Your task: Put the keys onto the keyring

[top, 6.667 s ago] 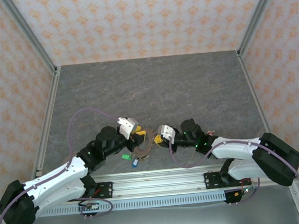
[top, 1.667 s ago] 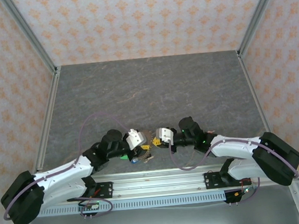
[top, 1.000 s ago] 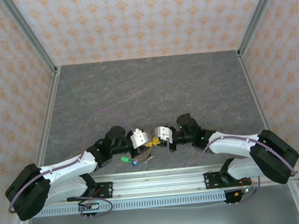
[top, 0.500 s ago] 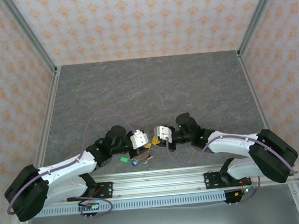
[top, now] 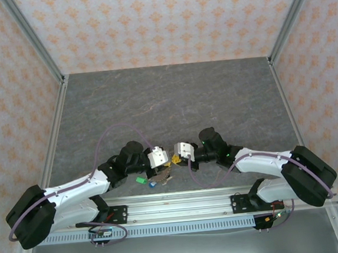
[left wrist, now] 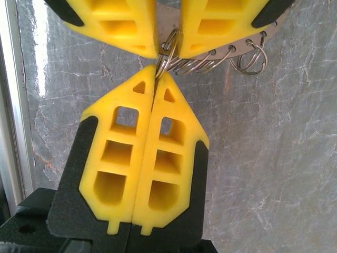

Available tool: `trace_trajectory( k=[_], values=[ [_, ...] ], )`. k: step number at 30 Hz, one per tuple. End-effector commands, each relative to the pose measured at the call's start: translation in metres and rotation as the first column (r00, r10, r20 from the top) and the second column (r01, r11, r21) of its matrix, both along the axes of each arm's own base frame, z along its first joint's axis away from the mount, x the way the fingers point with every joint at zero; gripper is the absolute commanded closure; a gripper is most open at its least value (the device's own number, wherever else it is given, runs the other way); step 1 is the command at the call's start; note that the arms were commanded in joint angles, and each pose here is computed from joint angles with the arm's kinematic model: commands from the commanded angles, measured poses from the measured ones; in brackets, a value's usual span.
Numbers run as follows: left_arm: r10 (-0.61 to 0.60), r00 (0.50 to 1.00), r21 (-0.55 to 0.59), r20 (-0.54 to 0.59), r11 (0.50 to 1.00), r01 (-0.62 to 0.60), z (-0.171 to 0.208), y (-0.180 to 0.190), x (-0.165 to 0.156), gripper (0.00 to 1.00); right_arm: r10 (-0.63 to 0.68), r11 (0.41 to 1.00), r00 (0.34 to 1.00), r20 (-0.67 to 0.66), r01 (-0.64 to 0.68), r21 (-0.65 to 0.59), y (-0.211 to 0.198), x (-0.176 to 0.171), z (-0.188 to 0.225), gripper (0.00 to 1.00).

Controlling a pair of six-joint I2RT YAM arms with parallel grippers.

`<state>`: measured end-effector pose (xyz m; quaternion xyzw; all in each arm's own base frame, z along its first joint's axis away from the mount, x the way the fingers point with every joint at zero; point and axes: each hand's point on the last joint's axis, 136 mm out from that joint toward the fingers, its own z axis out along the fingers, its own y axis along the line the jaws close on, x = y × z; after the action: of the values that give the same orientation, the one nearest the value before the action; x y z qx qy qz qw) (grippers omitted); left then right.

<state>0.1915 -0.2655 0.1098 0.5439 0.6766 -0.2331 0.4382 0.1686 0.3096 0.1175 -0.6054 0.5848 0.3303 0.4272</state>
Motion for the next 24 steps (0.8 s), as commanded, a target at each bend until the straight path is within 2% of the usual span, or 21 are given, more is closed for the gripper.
trace_trajectory(
  k=[1,3,6,9,10,13,15,18,21,24],
  values=[
    [-0.01,1.0,-0.02,0.02,1.0,0.011,0.014,-0.006,0.003,0.92,0.021,0.996,0.998,0.052,-0.026,0.088,0.011,0.005,0.031,1.0],
    [0.006,0.999,-0.003,0.035,1.0,-0.006,0.011,-0.002,0.005,1.0,0.011,0.996,0.999,0.053,-0.016,0.086,0.01,0.006,0.031,1.0],
    [0.04,0.998,-0.015,0.055,0.999,-0.039,0.014,0.002,0.008,1.0,-0.009,0.997,0.999,0.05,0.005,0.078,0.008,0.008,0.031,1.0],
    [0.083,0.994,-0.035,0.077,0.996,-0.081,0.019,0.006,0.013,1.0,-0.068,0.994,0.997,0.038,0.064,0.086,0.004,0.014,0.034,0.89],
    [0.095,0.992,-0.041,0.083,0.995,-0.091,0.021,0.008,0.014,1.0,-0.099,0.991,0.994,0.035,0.096,0.094,0.001,0.017,0.038,0.83],
    [0.128,0.986,-0.051,0.102,0.991,-0.124,0.024,0.015,0.015,1.0,-0.219,0.968,0.974,0.056,0.21,0.133,-0.013,0.027,0.05,0.78],
    [0.144,0.983,-0.054,0.11,0.989,-0.139,0.026,0.018,0.016,1.0,-0.375,0.916,0.926,0.05,0.362,0.171,-0.029,0.044,0.06,0.75],
    [0.161,0.98,-0.069,0.119,0.986,-0.154,0.029,0.022,0.015,1.0,-0.64,0.754,0.768,0.015,0.625,0.204,-0.068,0.075,0.069,0.71],
    [0.173,0.978,-0.072,0.118,0.984,-0.165,0.029,0.024,0.015,1.0,-0.836,0.518,0.541,-0.092,0.833,0.192,-0.116,0.102,0.065,0.67],
    [0.175,0.979,-0.075,0.107,0.983,-0.168,0.029,0.023,0.015,1.0,-0.922,0.256,0.264,-0.282,0.964,0.065,-0.166,0.121,0.046,0.66]
  ],
)
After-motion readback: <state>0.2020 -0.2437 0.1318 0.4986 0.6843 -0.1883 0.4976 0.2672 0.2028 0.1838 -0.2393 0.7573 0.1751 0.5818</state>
